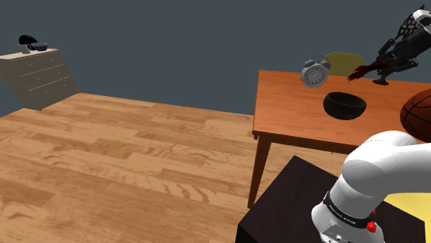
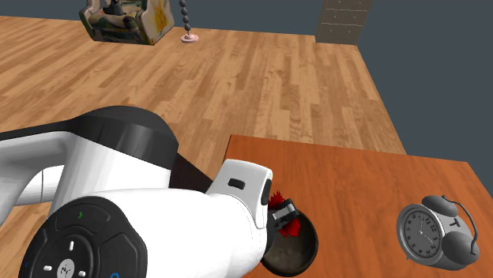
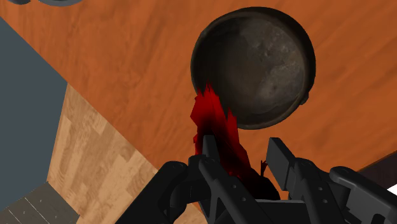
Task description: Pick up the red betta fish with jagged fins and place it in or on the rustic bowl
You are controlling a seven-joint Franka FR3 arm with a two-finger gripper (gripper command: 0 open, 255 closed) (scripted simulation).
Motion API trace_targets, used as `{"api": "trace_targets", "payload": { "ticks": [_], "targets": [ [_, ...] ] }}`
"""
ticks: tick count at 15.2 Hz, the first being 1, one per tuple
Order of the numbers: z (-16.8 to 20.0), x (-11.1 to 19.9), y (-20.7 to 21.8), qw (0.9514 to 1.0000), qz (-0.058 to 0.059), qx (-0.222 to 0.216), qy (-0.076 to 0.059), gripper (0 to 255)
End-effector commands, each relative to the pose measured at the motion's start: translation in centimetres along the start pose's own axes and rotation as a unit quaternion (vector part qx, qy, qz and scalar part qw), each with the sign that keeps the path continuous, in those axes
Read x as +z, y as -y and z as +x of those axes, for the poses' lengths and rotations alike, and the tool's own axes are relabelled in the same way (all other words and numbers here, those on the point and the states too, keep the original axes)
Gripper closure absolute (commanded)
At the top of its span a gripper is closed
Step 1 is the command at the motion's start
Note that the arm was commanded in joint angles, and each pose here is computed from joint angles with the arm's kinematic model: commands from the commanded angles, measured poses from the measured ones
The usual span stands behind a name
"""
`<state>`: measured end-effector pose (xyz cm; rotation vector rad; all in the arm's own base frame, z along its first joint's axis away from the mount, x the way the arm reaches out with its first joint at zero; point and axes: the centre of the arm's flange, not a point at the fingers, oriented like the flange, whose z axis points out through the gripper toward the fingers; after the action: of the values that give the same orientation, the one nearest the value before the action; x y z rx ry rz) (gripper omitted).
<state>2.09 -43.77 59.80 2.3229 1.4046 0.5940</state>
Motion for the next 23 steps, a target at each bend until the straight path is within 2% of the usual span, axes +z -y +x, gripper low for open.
{"api": "trace_targets", "payload": {
  "ticks": [1, 2, 20, 23],
  "targets": [
    [-0.1, 0.0, -2.6, 1.0, 0.0, 0.0, 0.0, 255],
    [-0.2, 0.1, -4.1, 1.0, 0.0, 0.0, 0.0, 255],
    [-1.7, 8.2, 0.7, 1.0, 0.0, 0.0, 0.0, 255],
    [-1.8, 8.4, 0.8, 1.0, 0.0, 0.0, 0.0, 255]
  ]
}}
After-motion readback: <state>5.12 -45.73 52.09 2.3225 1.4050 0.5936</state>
